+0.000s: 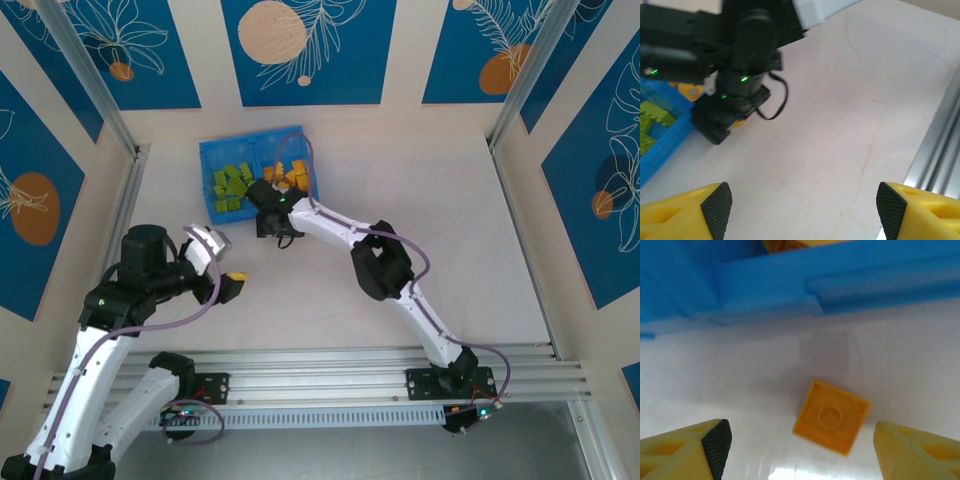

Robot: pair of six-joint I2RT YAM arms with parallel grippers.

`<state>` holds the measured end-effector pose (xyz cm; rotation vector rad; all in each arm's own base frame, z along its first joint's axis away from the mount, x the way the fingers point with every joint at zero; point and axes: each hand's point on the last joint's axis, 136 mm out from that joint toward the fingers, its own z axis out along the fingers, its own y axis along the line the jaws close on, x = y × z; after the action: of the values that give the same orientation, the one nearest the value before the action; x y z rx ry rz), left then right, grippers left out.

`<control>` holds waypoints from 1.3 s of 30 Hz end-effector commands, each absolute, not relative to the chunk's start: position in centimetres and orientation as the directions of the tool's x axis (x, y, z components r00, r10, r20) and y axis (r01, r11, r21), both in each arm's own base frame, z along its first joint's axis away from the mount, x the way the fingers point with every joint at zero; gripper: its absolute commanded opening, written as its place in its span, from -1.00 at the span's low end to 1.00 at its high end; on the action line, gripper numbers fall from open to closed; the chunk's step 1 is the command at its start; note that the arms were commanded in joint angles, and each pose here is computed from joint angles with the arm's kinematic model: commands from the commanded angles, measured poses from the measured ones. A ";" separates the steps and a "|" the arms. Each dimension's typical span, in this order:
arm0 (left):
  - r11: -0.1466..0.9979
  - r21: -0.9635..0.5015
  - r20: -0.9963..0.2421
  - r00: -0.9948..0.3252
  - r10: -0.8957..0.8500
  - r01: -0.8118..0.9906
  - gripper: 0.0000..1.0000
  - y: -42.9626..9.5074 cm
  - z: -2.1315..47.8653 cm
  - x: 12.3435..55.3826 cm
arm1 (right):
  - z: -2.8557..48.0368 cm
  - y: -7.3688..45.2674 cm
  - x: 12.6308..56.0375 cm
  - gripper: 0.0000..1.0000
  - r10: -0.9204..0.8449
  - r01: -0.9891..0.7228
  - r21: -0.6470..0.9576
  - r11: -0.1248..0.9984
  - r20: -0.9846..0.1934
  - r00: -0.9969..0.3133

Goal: Sort the legos into containers by color

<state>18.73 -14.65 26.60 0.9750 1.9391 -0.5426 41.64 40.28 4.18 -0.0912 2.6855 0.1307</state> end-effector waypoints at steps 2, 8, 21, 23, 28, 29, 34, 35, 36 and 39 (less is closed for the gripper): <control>0.516 0.022 -0.871 -0.237 0.431 0.856 0.61 -15.9 27.0 18.0 | 3.8 38.3 42.2 0.51 -0.046 -0.026 -0.051 0.998 -0.448 -0.893; 0.511 0.019 -0.872 -0.236 0.430 0.859 0.64 -16.1 26.5 17.8 | 2.5 38.0 41.3 0.28 0.006 0.015 -0.020 1.000 -0.398 -0.917; 0.439 0.036 -0.898 -0.163 0.408 0.898 1.00 -17.0 26.4 16.8 | 5.0 37.0 39.4 -0.38 0.020 0.003 0.044 0.999 -0.387 -0.922; 0.417 0.038 -0.906 -0.145 0.399 0.908 1.00 -17.3 26.4 16.6 | 7.0 36.7 38.9 -0.40 0.017 -0.020 0.085 0.996 -0.418 -0.908; 0.376 0.048 -0.927 -0.099 0.362 0.925 1.00 -18.0 27.2 16.3 | 13.5 36.0 38.3 -0.40 -0.003 -0.108 0.167 0.980 -0.532 -0.847; 0.382 0.041 -0.931 -0.103 0.349 0.923 1.00 -18.1 27.3 16.6 | 14.9 36.1 38.5 -0.40 -0.014 -0.137 0.177 0.975 -0.565 -0.825; 0.456 -0.022 -0.949 -0.162 0.269 0.890 1.00 -18.3 27.7 18.3 | 18.6 36.3 42.3 -0.37 -0.032 -0.188 0.154 0.970 -0.688 -0.725; 0.485 -0.042 -0.951 -0.184 0.249 0.874 1.00 -18.2 27.8 18.7 | 18.8 36.4 43.4 -0.37 -0.023 -0.180 0.157 0.971 -0.691 -0.723; 0.525 -0.067 -0.949 -0.217 0.230 0.849 1.00 -17.9 27.8 19.3 | 18.6 36.4 44.6 -0.37 -0.018 -0.171 0.156 0.973 -0.686 -0.728; 0.681 -0.127 -0.926 -0.331 0.179 0.721 1.00 -15.9 26.8 21.4 | 18.2 37.1 47.9 -0.37 -0.018 -0.168 0.148 0.975 -0.695 -0.718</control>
<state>19.43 -17.15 26.47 0.9076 1.7997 -0.7075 44.79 37.63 20.84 -0.1058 2.3507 0.3475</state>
